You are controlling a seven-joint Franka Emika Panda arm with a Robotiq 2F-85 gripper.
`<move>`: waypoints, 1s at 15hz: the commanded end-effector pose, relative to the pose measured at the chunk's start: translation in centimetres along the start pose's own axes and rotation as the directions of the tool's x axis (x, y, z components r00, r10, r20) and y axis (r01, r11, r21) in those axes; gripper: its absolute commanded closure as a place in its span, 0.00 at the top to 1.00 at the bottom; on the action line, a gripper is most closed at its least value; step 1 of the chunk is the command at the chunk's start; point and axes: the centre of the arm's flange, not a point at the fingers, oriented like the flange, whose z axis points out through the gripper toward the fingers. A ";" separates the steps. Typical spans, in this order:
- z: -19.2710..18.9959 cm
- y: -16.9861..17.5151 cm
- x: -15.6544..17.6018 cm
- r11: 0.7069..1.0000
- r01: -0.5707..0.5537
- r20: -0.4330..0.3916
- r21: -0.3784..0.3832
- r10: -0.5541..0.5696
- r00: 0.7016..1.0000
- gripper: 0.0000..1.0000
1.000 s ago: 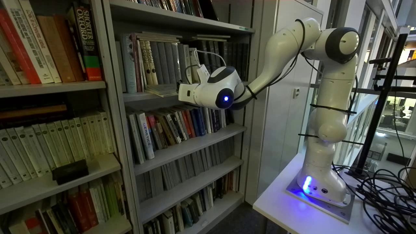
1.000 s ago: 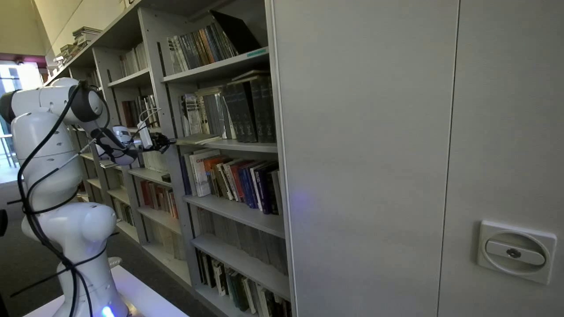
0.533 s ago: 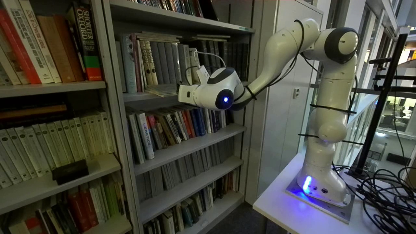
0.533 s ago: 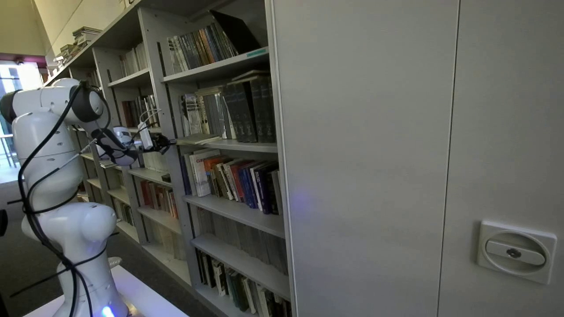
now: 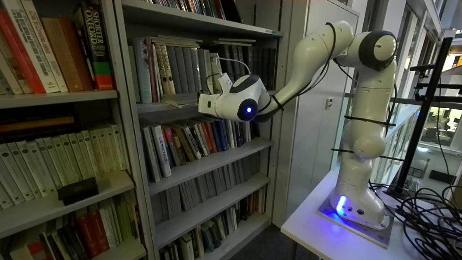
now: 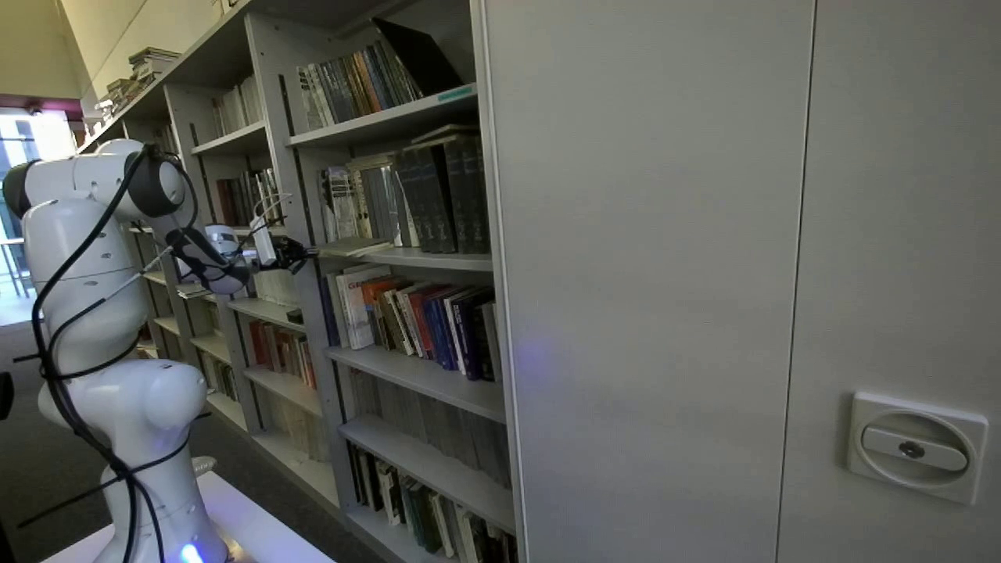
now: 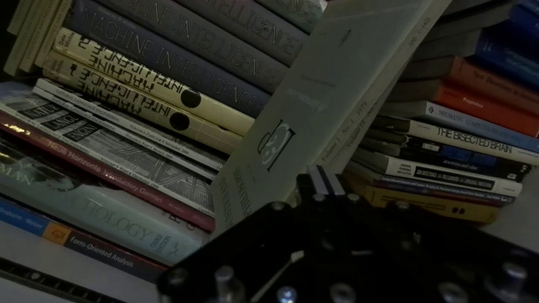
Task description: Remove a book from the top of the upright books and put it on top of the books stacked on the book shelf
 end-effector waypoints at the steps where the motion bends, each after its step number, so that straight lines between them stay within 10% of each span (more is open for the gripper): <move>1: 0.8 0.7 -0.7 1.000 -0.004 0.028 -0.003 0.005 1.000 0.00; 15: -0.7 0.5 -0.9 0.999 -0.024 0.003 0.022 0.024 1.000 0.00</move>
